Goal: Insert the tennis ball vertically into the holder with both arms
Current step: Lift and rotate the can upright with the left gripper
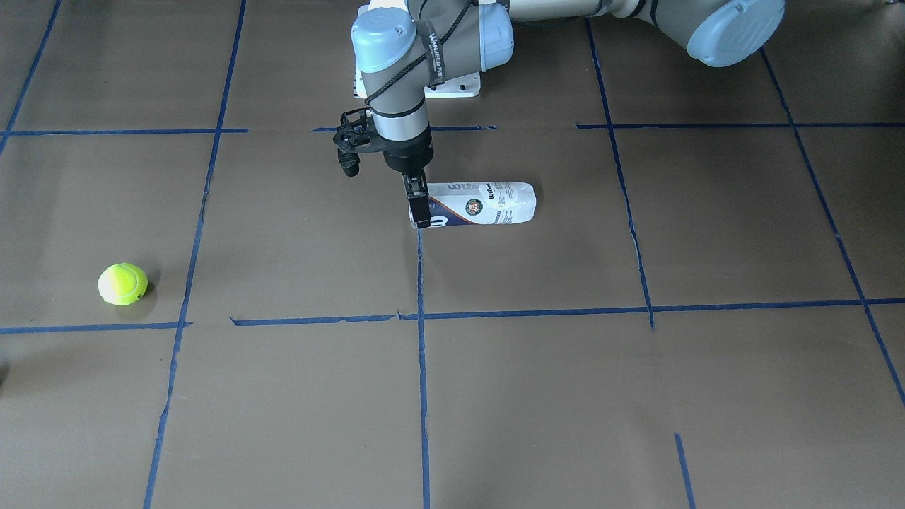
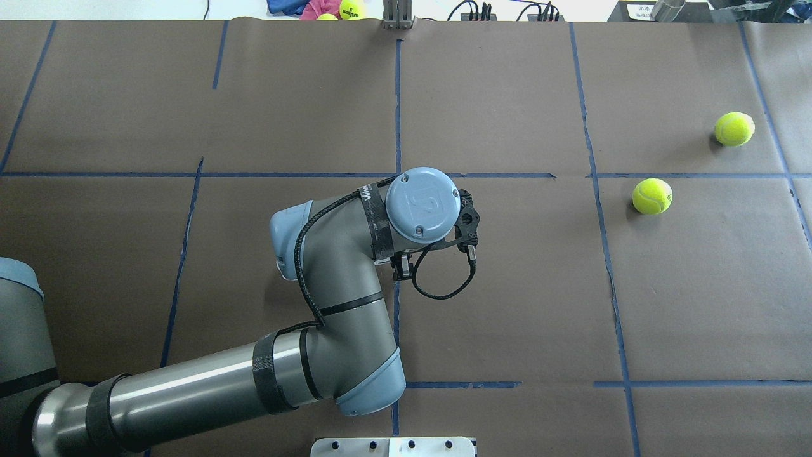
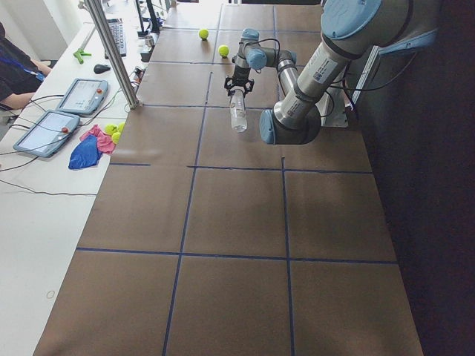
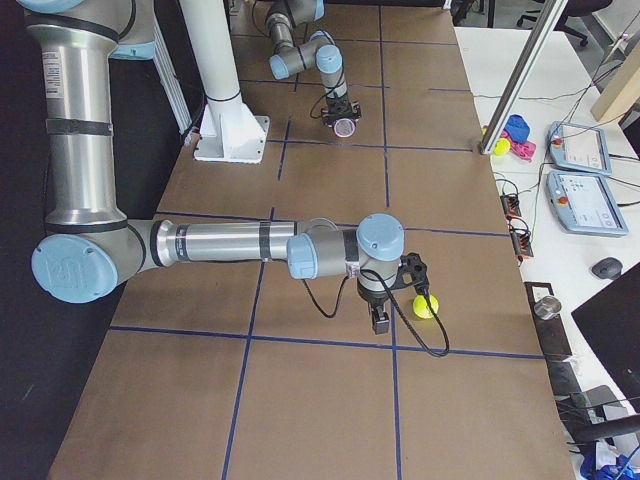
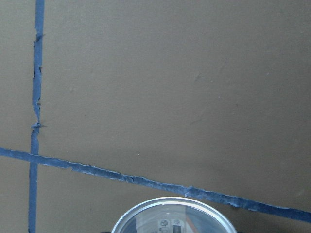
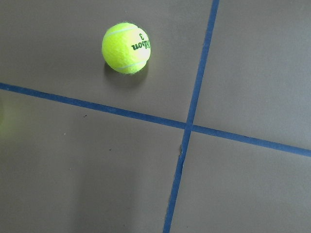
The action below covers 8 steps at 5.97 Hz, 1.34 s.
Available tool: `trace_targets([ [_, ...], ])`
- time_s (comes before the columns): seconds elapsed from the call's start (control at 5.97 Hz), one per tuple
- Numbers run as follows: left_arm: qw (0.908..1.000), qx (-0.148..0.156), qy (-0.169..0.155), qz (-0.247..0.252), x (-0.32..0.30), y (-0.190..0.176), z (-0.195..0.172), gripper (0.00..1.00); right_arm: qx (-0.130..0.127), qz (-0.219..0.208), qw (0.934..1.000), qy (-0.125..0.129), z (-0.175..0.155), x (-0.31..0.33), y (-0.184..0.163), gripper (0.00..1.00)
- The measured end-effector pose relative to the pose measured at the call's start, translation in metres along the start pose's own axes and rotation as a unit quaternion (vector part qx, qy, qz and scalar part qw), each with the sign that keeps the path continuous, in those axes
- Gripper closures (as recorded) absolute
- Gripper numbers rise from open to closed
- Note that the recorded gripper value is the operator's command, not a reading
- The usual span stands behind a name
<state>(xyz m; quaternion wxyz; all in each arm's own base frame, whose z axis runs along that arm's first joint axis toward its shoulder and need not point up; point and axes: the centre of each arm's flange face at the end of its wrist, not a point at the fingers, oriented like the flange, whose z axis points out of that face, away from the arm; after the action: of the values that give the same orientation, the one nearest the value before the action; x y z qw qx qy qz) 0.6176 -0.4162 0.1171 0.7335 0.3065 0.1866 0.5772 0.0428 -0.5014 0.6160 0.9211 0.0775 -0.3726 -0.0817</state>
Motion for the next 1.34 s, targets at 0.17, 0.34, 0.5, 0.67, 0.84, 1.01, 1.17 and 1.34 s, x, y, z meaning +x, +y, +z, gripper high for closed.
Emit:
trace_targets([
  [0.17,0.9998,0.018,-0.006,-0.007,-0.013,0.004,-0.021,0.21,0.001,-0.001,1.0000,0.000,0.000,-0.001,-0.001,0.00],
  [0.34,0.9989,0.043,-0.007,-0.019,-0.032,0.010,-0.048,0.21,0.001,-0.001,1.0000,0.000,-0.001,-0.002,-0.002,0.00],
  [0.5,0.9959,0.082,-0.002,-0.036,-0.054,0.018,-0.083,0.21,0.002,-0.003,1.0000,0.000,-0.002,-0.003,-0.004,0.00],
  [0.67,0.9891,0.134,0.007,-0.061,-0.070,0.024,-0.116,0.21,0.003,-0.003,1.0000,0.000,-0.002,-0.003,-0.005,0.00],
  [0.84,0.9763,0.196,0.019,-0.091,-0.082,0.025,-0.142,0.21,0.003,-0.003,1.0000,0.000,-0.003,-0.003,-0.005,0.00],
  [1.01,0.9572,0.262,0.028,-0.120,-0.087,0.026,-0.162,0.20,0.003,-0.003,1.0000,0.000,-0.003,-0.003,-0.005,0.00],
  [1.17,0.9311,0.332,0.038,-0.147,-0.087,0.031,-0.173,0.20,0.003,-0.003,1.0000,0.000,-0.003,-0.003,-0.005,0.00],
  [1.34,0.9046,0.392,0.047,-0.161,-0.084,0.044,-0.173,0.20,0.004,-0.004,1.0000,0.000,-0.003,-0.004,-0.006,0.00],
])
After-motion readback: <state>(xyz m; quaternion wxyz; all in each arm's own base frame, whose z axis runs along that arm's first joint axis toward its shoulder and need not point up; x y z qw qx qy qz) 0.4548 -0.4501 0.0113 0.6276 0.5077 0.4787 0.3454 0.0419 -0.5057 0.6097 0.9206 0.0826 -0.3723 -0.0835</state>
